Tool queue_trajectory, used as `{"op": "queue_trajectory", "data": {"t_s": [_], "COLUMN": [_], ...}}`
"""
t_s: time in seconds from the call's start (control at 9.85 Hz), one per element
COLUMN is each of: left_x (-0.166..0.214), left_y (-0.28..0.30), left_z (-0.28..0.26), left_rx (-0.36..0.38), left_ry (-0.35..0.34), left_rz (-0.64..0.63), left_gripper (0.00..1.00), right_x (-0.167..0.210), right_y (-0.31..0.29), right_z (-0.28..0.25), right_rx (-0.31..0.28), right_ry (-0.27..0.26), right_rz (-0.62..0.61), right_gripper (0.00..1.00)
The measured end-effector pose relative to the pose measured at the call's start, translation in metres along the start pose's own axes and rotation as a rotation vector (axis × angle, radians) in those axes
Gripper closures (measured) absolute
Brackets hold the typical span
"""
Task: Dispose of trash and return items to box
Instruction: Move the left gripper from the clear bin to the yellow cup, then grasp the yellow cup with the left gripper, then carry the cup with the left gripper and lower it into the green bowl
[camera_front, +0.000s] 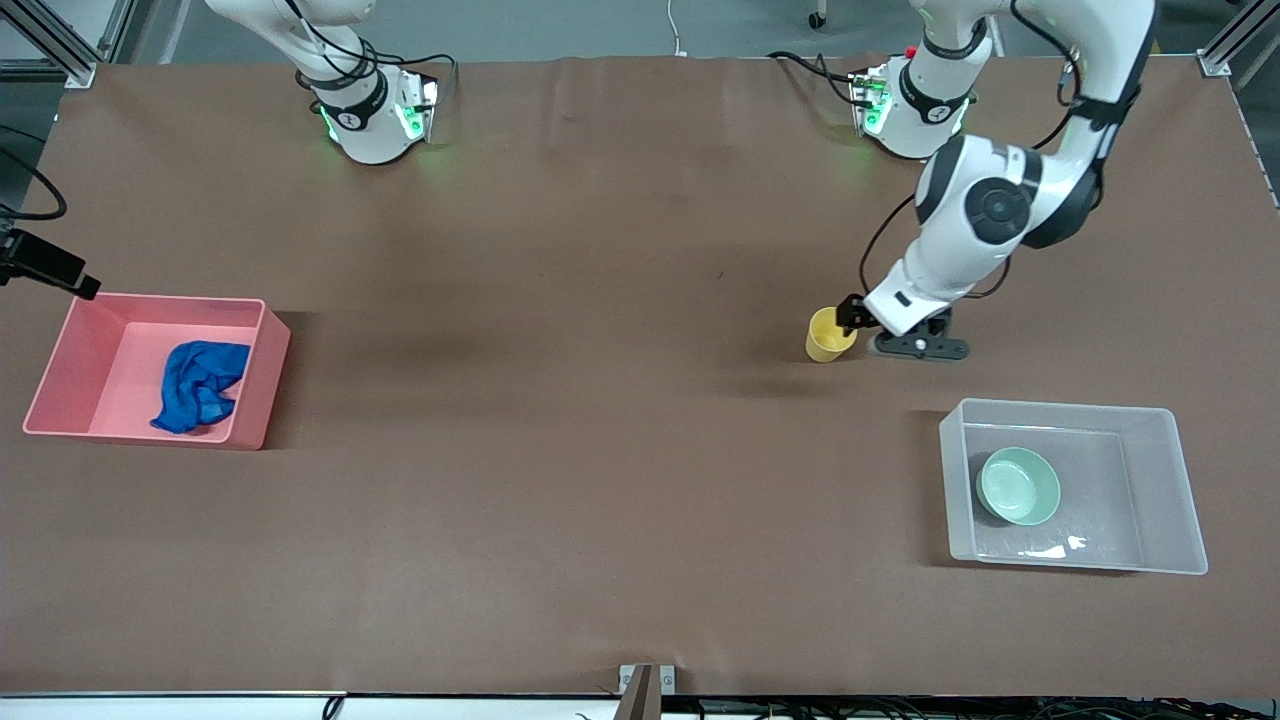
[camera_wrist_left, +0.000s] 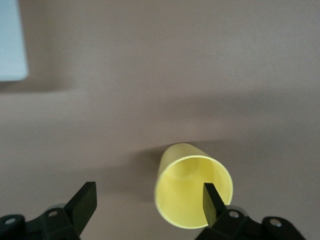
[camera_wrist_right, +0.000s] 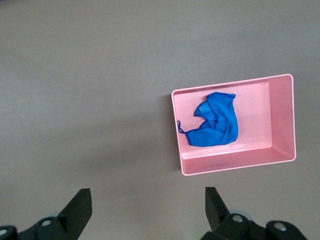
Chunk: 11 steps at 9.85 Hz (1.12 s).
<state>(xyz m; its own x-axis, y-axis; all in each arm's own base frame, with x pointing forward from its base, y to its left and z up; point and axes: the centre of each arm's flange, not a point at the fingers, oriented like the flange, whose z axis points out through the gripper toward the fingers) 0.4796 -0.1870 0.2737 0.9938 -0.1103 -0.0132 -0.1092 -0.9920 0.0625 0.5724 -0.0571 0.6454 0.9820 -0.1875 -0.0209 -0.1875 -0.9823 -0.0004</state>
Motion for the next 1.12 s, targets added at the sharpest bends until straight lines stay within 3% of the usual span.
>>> {"op": "queue_trajectory", "data": {"t_s": [0.2, 0.71, 0.81, 1.12], "left_x": [-0.007, -0.004, -0.001, 0.029], "left_y": [0.006, 0.004, 0.003, -0.016], "left_z": [0.028, 0.054, 0.049, -0.033], "left_rx": [-0.005, -0.022, -0.019, 0.029], "left_ry": [-0.046, -0.036, -0.03, -0.046], "left_rz": [0.008, 0.011, 0.009, -0.016], "left_gripper": [0.13, 0.87, 0.96, 0.96], "right_x": [0.0, 0.0, 0.0, 0.0], "right_y": [0.0, 0.001, 0.001, 0.001], "right_z": [0.0, 0.0, 0.0, 0.0], "right_rx": [0.0, 0.0, 0.0, 0.0], "right_ry": [0.0, 0.0, 0.0, 0.0], "right_rz": [0.001, 0.001, 0.001, 0.002], "right_gripper": [0.0, 0.0, 0.0, 0.0]}}
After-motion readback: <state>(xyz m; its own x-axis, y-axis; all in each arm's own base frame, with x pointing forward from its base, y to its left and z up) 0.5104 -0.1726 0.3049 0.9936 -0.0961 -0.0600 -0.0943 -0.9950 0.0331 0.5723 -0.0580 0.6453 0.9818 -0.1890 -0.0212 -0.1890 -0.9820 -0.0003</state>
